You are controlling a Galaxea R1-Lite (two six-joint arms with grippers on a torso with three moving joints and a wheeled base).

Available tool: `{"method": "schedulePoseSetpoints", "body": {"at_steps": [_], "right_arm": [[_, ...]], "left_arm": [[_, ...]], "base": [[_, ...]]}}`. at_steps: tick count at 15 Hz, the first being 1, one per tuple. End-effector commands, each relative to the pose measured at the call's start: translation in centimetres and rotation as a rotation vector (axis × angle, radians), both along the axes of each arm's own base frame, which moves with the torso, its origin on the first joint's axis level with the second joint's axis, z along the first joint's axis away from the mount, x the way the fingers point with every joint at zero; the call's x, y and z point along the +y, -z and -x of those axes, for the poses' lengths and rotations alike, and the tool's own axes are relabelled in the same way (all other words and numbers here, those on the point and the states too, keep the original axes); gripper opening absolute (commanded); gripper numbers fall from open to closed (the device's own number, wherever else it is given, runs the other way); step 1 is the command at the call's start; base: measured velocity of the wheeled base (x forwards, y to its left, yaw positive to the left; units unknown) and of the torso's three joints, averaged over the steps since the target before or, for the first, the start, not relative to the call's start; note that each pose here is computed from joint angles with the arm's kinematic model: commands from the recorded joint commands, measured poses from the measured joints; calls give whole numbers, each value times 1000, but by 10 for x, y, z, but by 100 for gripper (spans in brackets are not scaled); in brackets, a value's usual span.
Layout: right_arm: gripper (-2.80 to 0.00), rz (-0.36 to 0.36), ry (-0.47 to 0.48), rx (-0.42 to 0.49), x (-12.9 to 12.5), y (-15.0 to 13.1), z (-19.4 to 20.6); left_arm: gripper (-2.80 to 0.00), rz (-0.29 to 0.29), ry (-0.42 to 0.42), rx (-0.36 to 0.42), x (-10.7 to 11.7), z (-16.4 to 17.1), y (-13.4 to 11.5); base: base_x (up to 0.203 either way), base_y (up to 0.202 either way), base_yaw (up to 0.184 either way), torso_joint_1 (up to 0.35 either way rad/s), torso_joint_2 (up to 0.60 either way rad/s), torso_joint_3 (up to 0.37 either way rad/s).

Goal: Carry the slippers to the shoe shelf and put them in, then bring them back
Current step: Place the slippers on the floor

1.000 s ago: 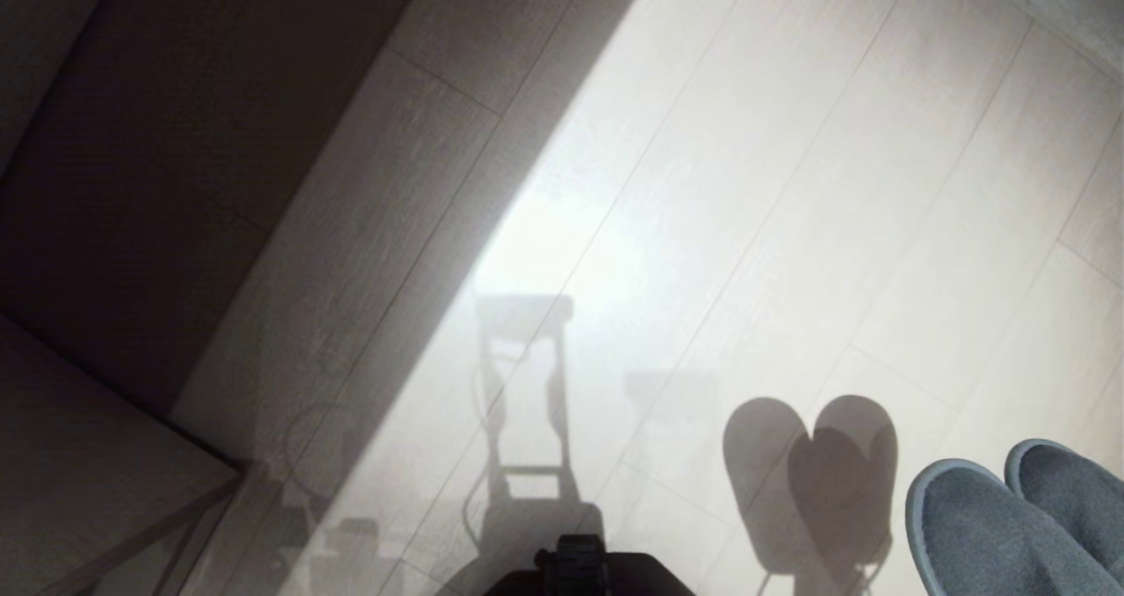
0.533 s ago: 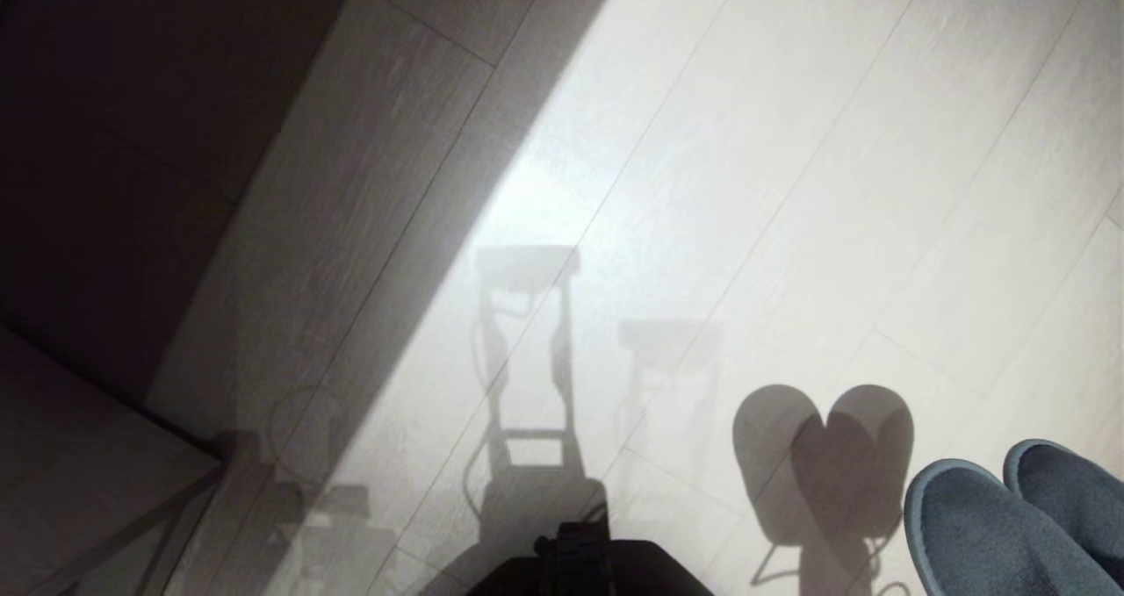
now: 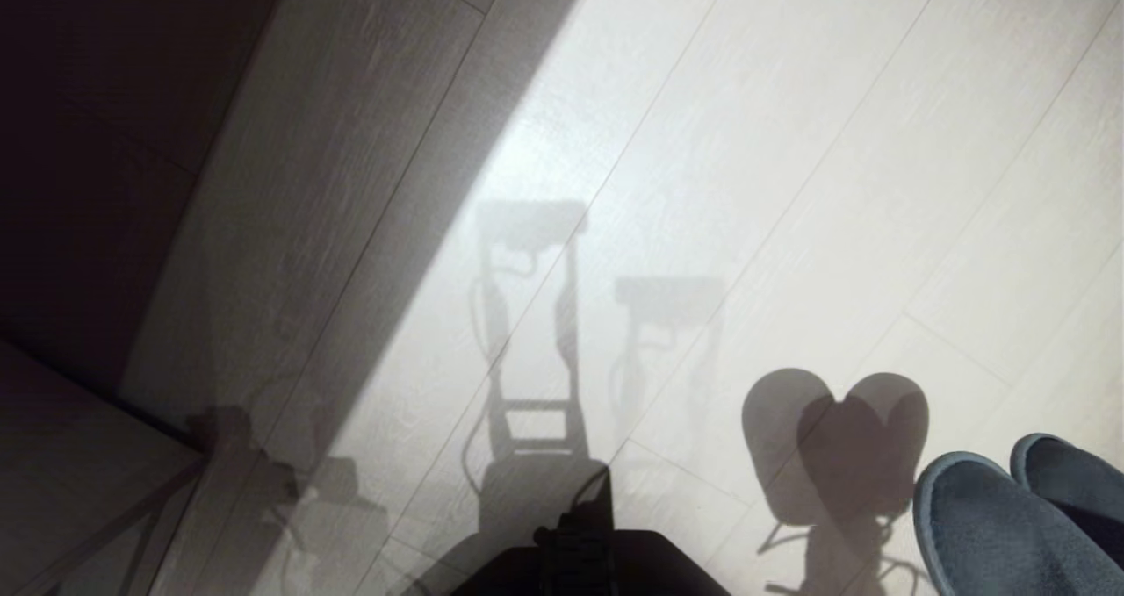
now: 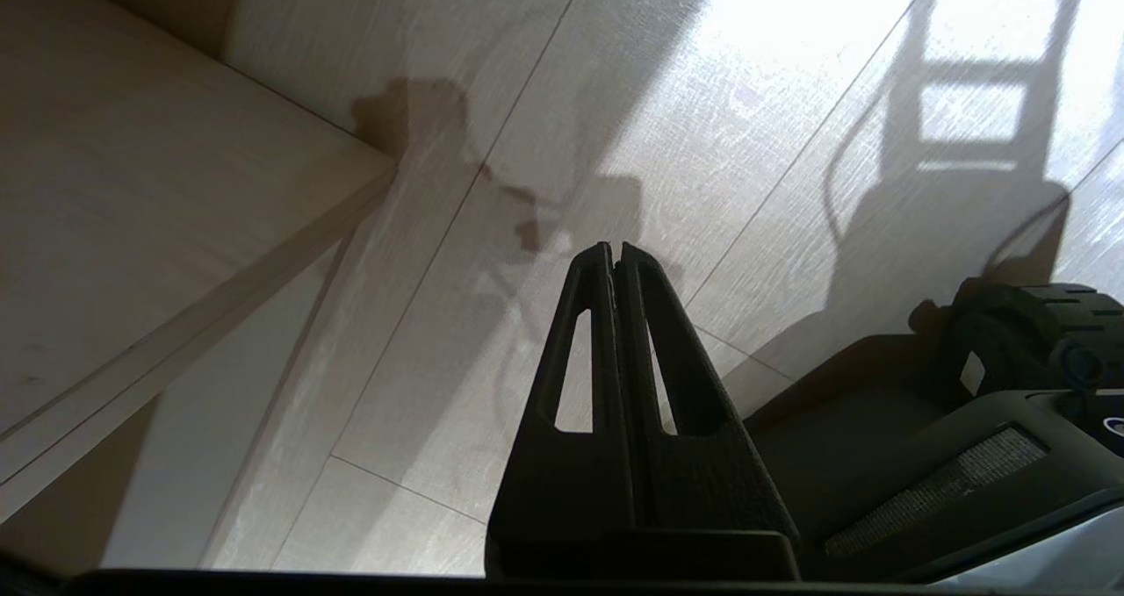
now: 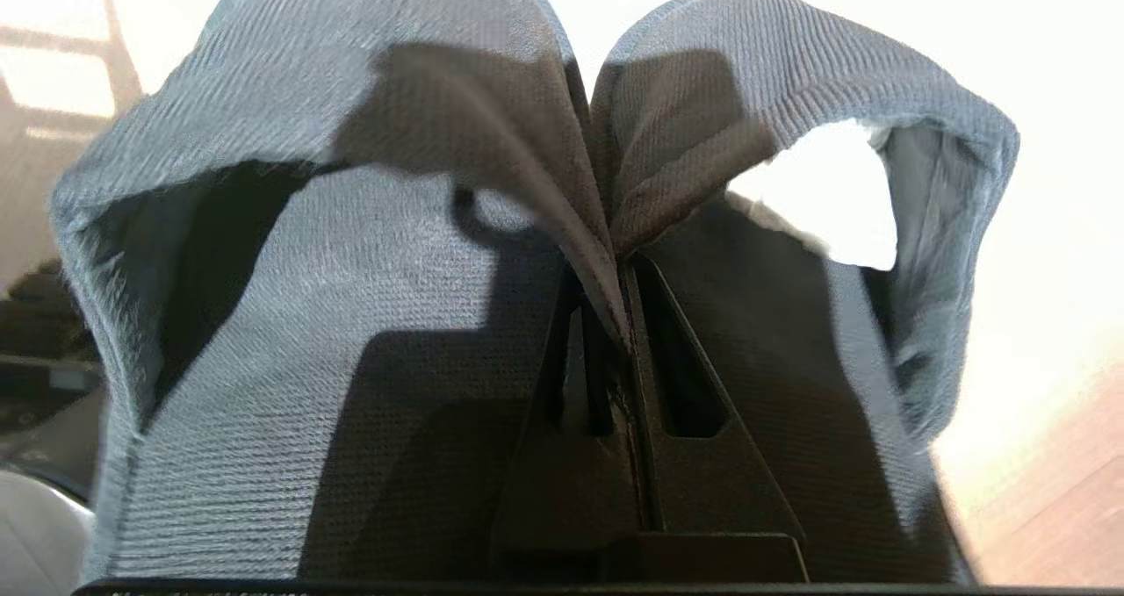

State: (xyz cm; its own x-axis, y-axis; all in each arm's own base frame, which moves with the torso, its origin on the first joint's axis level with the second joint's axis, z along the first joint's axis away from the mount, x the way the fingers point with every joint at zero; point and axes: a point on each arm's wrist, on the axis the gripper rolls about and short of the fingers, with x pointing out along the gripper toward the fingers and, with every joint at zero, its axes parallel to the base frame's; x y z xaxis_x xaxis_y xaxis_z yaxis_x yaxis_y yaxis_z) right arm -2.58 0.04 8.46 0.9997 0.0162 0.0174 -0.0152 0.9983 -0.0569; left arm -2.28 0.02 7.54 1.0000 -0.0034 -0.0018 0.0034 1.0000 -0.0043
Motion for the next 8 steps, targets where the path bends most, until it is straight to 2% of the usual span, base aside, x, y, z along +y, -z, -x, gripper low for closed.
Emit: {"method": "schedulePoseSetpoints", "body": {"at_steps": [1,3,5,8], "right_arm": [[-280,1,-1,-15,0,-12,3],[-280,1,-1,20,0,-37,-3],[-280,15,-12,13,0,-62,-13],[-280,83,-54,69,2,-97,-71]], "left_arm": [[-280,-1,0,1,0,0,0],[-280,-1,0,1,0,0,0],[-280,-3,0,1,0,0,0],[-280,-3,0,1,0,0,0]], "base": [[0,0,0,0,0,0],[0,0,0,0,0,0],[0,0,0,0,0,0],[0,0,0,0,0,0]]}}
